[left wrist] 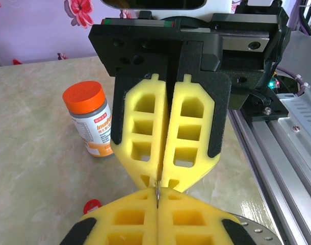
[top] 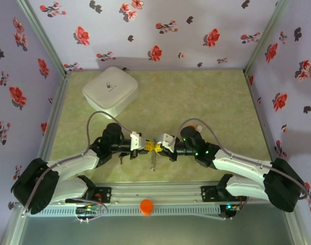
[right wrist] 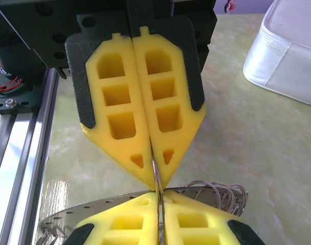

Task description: Put the keys on the keyring

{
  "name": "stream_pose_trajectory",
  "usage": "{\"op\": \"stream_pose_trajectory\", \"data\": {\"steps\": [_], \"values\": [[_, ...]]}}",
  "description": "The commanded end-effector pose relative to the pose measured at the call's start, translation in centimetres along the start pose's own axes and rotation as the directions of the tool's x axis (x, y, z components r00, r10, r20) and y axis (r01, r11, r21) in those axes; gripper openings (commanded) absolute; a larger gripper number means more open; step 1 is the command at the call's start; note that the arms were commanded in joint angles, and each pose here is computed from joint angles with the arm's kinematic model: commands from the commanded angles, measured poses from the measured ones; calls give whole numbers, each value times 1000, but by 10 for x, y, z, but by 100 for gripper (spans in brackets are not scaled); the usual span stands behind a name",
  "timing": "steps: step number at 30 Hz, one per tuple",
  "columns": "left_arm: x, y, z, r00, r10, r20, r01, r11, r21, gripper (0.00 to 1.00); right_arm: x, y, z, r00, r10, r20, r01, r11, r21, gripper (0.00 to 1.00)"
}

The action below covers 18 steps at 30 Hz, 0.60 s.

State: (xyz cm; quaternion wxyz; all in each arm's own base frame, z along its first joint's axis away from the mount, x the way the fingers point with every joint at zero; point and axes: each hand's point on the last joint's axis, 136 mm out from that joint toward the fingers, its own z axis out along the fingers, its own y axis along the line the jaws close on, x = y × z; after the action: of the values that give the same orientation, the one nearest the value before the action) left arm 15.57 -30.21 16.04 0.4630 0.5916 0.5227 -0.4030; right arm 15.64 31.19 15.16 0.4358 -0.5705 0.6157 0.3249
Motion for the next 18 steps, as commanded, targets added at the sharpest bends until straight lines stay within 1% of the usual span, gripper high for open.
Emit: {"op": "stream_pose_trajectory", "data": {"steps": [1, 2, 3, 5, 7, 8, 13, 18], "values": [[-3, -2, 1, 1000, 20, 3, -20, 1000, 14, 0, -28, 0, 0, 995, -37, 92, 38, 999, -8, 3], [-3, -3, 1, 1000, 19, 1, -19, 1000, 15, 0, -28, 0, 0, 995, -39, 93, 40, 999, -9, 0], [-3, -3, 0, 1000, 21, -2, -21, 1000, 14, 1, -28, 0, 0, 995, -39, 93, 40, 999, -9, 0], [-2, -2, -1, 1000, 20, -12, -20, 1000, 4, 15, -27, 0, 0, 995, -37, 88, 38, 999, -10, 0], [0, -2, -4, 999, 20, -37, -21, 1000, -3, 26, -26, 0, 0, 996, -37, 81, 37, 999, -7, 0], [1, -2, -5, 998, 27, -52, -28, 1000, -7, 28, -25, -1, 0, 997, -38, 74, 38, 999, -4, 0], [13, -9, -15, 986, 18, -165, -18, 1000, 1, 29, -22, -2, 0, 998, -49, 48, 49, 999, -1, 0], [14, -6, -16, 979, 19, -205, -20, 1000, -2, 27, -21, -1, 1, 998, -56, 33, 57, 998, -8, 0]]}}
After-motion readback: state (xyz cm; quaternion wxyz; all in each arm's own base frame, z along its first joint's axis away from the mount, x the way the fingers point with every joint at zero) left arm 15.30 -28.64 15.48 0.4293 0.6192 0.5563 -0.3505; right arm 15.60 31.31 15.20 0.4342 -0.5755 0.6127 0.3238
